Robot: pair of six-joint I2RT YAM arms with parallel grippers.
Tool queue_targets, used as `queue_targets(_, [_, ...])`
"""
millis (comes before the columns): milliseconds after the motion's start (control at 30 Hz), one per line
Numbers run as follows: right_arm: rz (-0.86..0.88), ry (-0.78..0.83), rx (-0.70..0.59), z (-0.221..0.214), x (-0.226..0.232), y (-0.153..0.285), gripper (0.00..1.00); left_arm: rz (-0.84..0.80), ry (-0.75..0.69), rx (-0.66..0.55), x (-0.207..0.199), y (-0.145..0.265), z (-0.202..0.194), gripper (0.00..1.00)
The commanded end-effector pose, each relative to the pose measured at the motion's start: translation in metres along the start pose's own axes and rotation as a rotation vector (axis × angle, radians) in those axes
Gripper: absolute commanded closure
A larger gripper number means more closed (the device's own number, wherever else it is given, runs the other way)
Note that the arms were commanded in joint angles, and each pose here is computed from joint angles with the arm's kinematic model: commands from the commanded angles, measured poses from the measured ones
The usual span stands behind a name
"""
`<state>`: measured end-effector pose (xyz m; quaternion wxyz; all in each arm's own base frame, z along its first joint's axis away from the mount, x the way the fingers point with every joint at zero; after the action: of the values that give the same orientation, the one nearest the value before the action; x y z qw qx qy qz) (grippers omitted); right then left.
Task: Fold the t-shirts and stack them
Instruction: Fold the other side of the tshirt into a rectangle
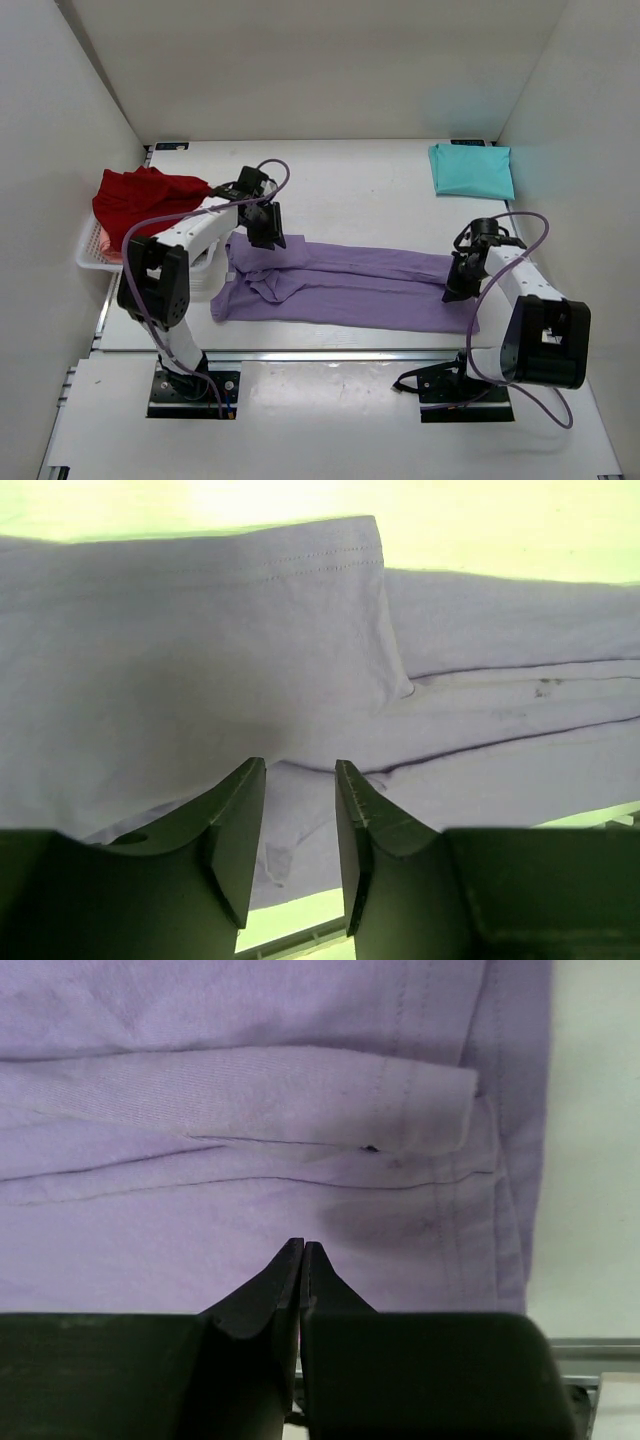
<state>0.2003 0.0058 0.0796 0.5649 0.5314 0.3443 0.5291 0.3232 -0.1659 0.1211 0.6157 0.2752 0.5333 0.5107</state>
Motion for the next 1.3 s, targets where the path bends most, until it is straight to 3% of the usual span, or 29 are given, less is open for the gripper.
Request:
queue_targets(0, [0.026,-0.038,0.036,0.003,0.007,0.005,1.00,-0.049,-0.018,-0.012,-0.019,-0.004,0.012,0.54])
queue_targets(533, [0.009,-0.121,0.098,-0.022,0.009,0.001,1.00,0.025,-0.161,0.071,-0.050,-0.046,0.002,0.45])
queue_targets(1033, [0.030,-0.141,0.079,-0.033,0.009,-0.001,1.00,0.111,-0.150,0.074,-0.046,-0.073,-0.017,0.38])
queue_targets(1100, [0.026,-0.134,0.068,-0.031,0.009,0.000,1.00,0.123,-0.153,0.077,-0.045,-0.075,-0.019,0.46])
queue_targets(1267, [0.034,-0.128,0.086,-0.033,0.010,-0.002,1.00,0.124,-0.163,0.104,-0.044,-0.072,-0.028,0.84])
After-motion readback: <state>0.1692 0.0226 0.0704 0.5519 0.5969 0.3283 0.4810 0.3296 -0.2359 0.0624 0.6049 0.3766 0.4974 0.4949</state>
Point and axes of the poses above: each gripper's point midway between its finger pads, its own y axis back along the fingers, its own x axis along the line the jaws close on, z = x × y, the point moved 4 cm from there along y, back along the fingers, and after that the axes turned 7 degrees about y, right-handed, at the moved point
